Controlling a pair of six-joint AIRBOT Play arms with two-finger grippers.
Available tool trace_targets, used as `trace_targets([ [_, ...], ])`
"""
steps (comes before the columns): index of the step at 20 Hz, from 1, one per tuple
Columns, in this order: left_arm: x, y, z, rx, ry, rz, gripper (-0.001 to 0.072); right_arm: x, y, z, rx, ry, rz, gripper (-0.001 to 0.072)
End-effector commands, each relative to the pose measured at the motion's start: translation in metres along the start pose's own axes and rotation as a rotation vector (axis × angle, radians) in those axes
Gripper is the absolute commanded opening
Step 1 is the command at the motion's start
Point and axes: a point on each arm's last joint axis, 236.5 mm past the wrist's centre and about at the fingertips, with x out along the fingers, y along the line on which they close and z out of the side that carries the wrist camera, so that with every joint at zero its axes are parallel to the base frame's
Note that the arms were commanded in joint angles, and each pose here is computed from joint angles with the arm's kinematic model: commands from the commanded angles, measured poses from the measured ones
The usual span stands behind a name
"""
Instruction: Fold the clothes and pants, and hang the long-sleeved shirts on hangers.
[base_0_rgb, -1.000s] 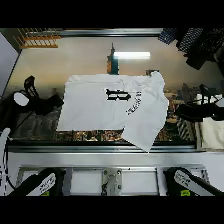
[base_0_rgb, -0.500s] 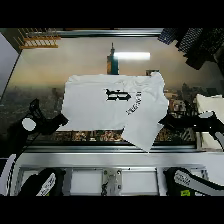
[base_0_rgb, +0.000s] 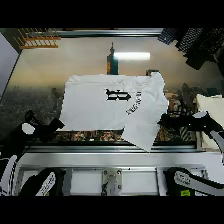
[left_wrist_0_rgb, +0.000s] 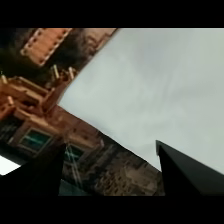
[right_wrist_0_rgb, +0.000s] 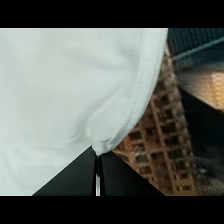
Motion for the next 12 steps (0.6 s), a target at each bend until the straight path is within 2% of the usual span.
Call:
trace_targets([
  [1, 0.02, 0.006, -0.004, -0.148, 0.022, -0.022, 0.0609, 0.001, 0.0, 0.001, -0.009, -0.006, -0.004, 0.0015],
  [8, 0.047, -0.043, 0.005, -0.067, 0.046, -0.054, 0.0606, 0.0, 0.0, 0.002, -0.009, -0.008, -0.003, 0.0015],
  [9, 0.049, -0.047, 0.007, -0.062, 0.052, -0.053, 0.042, 0.0, 0.0, 0.002, -0.009, -0.008, -0.003, 0.0015],
  [10, 0.048, -0.052, 0.012, -0.056, 0.05, -0.057, 0.0077, 0.0, 0.0, 0.002, -0.01, -0.009, -0.003, 0.0015],
  [11, 0.045, -0.059, 0.018, -0.042, 0.038, -0.07, 0.0005, -0.001, 0.001, 0.003, -0.013, -0.014, -0.003, 0.0015],
  [12, 0.039, -0.069, 0.026, -0.024, 0.022, -0.088, 0.0005, -0.005, 0.004, 0.005, -0.021, -0.026, -0.001, 0.0015],
])
